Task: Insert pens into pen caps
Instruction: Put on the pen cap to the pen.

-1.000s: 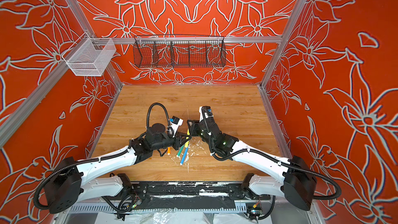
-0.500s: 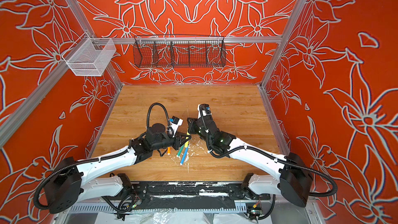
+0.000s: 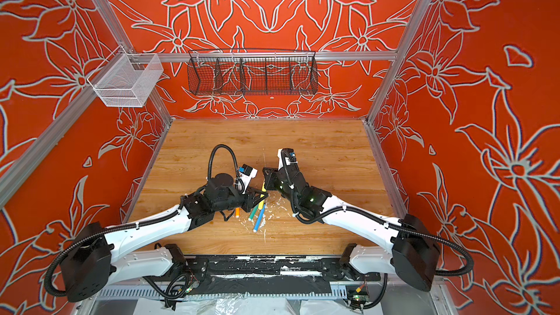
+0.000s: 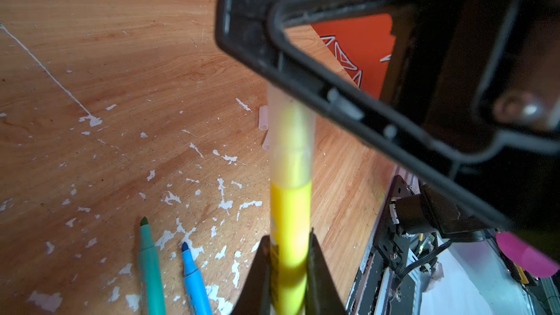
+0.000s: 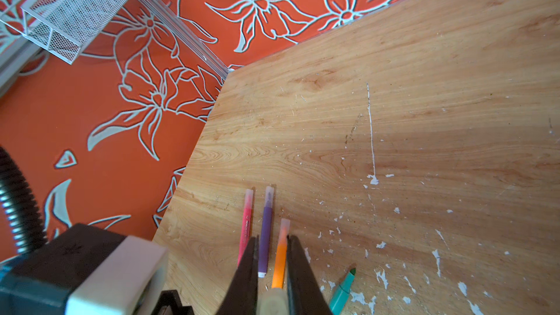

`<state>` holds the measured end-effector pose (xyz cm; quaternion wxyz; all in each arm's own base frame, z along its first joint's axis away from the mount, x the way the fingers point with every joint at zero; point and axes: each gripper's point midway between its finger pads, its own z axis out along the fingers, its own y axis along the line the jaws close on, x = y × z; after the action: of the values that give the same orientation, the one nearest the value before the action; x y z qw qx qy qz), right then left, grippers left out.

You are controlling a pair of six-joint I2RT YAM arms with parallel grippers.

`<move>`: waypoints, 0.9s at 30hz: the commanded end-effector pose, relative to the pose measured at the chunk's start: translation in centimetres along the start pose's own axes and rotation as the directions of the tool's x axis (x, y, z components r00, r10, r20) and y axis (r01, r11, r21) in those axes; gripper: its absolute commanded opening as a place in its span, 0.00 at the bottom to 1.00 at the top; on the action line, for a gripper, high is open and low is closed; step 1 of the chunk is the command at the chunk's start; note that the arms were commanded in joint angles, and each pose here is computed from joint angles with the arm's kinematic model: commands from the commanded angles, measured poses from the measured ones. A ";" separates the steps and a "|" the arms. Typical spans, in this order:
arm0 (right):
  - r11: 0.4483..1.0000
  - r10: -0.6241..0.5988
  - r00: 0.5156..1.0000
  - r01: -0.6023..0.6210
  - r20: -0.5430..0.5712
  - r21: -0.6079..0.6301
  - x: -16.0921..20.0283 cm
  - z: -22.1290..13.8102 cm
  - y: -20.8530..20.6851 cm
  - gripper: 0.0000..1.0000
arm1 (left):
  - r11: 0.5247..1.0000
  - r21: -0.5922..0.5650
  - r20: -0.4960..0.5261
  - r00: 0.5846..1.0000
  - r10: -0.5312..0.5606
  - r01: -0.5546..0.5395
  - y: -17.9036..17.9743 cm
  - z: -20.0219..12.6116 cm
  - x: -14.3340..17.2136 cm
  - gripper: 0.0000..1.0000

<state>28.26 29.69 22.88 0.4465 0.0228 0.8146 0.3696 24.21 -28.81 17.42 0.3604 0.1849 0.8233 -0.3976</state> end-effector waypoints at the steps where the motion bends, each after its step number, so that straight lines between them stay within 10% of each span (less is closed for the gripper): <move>1: 0.999 -0.030 0.993 0.027 -0.115 -0.026 4.0 -0.4 -0.1 0.00 | 1.000 -0.011 0.200 0.980 0.014 -0.012 -1.4 -2.0 -6.3 0.00; 16: 0.998 -0.031 0.988 0.023 -0.150 -0.053 6.9 -1.2 -0.1 0.00 | 0.996 -0.088 0.442 0.897 0.030 0.010 -0.3 -5.2 -17.1 0.00; 27: 0.998 -0.042 0.990 0.036 -0.137 -0.042 5.9 -1.9 0.6 0.01 | 0.996 -0.090 0.427 0.903 0.052 -0.014 -0.1 -4.9 -16.8 0.00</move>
<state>28.86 28.62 26.60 0.5183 0.0715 0.7510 0.4029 26.01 -28.82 21.59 0.3475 0.2010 0.8253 -0.3972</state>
